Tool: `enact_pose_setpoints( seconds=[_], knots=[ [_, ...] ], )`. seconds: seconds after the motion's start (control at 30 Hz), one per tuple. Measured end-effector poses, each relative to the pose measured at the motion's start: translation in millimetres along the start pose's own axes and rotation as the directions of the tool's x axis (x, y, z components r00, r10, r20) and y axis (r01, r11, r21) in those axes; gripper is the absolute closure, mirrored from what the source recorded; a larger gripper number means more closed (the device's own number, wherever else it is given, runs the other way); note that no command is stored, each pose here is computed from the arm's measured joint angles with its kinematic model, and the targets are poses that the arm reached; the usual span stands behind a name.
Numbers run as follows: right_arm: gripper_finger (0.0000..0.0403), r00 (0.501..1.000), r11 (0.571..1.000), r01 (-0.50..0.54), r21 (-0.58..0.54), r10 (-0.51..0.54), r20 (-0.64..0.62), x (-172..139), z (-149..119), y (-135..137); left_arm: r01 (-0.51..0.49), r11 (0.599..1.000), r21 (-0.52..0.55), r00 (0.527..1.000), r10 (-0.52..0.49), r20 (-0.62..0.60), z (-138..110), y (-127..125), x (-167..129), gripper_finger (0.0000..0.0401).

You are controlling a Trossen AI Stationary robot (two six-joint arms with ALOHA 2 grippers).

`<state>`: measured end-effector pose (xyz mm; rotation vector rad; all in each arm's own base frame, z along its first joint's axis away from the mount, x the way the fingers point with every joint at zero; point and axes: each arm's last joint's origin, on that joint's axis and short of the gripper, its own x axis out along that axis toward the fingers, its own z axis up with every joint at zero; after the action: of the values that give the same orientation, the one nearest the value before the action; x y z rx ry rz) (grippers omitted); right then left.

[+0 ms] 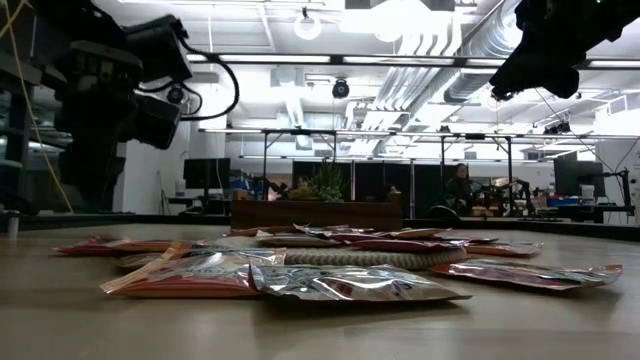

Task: Pick & Place Tea
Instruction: Put the red tea bag into the left section of the wooden organizer

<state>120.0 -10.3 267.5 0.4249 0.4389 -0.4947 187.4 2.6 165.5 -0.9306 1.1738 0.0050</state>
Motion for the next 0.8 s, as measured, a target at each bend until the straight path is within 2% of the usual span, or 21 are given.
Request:
enact_pose_setpoints(
  seconds=[0.1, 0.23, 0.6, 0.8],
  knots=[
    [0.0304, 1.0, 1.0, 0.002, -0.007, -0.002, 0.001, 0, 0, 0, -0.056, 0.998, -0.032, 0.997, 0.057, 0.047, -2, -4, 4, 0.0208],
    [0.0304, 1.0, 1.0, 0.001, -0.006, -0.001, 0.002, 0, 0, 0, -0.118, 0.983, -0.139, 0.986, 0.132, 0.098, -5, -7, 7, 0.0208],
    [0.0304, 1.0, 1.0, -0.009, -0.018, 0.009, 0.018, 0, 2, 1, -0.126, 0.95, -0.286, 0.976, 0.171, 0.138, -14, -18, 14, 0.0208],
    [0.0304, 1.0, 1.0, -0.013, -0.021, 0.013, 0.026, 0, 3, 1, -0.159, 0.932, -0.324, 0.972, 0.206, 0.114, -15, -20, 34, 0.0208]
  ],
)
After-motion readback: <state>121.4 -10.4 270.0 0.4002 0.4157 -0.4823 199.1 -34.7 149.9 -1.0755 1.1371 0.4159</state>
